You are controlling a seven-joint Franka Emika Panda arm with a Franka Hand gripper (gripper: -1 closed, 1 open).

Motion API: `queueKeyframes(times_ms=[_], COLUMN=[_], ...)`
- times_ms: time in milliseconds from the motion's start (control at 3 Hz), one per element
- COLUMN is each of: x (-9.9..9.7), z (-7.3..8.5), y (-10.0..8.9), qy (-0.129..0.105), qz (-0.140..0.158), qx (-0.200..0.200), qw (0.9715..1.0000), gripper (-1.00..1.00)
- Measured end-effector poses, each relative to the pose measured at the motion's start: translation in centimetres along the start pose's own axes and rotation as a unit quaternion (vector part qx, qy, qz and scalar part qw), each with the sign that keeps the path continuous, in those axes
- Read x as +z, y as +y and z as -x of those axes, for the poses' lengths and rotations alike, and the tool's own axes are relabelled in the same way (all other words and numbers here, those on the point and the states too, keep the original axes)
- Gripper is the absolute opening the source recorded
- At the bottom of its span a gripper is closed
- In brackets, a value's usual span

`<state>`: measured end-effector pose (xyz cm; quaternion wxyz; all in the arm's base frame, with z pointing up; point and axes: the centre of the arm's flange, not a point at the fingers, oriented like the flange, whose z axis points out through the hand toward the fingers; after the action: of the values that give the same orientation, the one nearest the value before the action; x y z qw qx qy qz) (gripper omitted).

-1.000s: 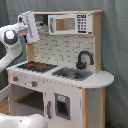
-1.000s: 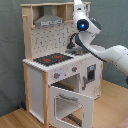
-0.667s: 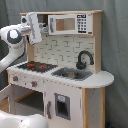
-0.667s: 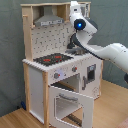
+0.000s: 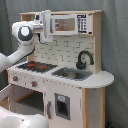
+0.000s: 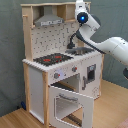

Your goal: Play with the kitchen

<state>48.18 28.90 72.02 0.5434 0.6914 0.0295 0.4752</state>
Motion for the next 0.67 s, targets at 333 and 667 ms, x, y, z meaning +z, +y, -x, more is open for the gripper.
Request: queueKeyframes(times_ms=[333,667], x=[-0.1,-0.7], z=[2.1,4.2], y=[1.1,2.4], qy=[-0.016,-0.026], qz=[-0.008,-0.014], qx=[0.009,0.017], qw=[0.9998,0.9994], gripper=[-1.00,-1.00])
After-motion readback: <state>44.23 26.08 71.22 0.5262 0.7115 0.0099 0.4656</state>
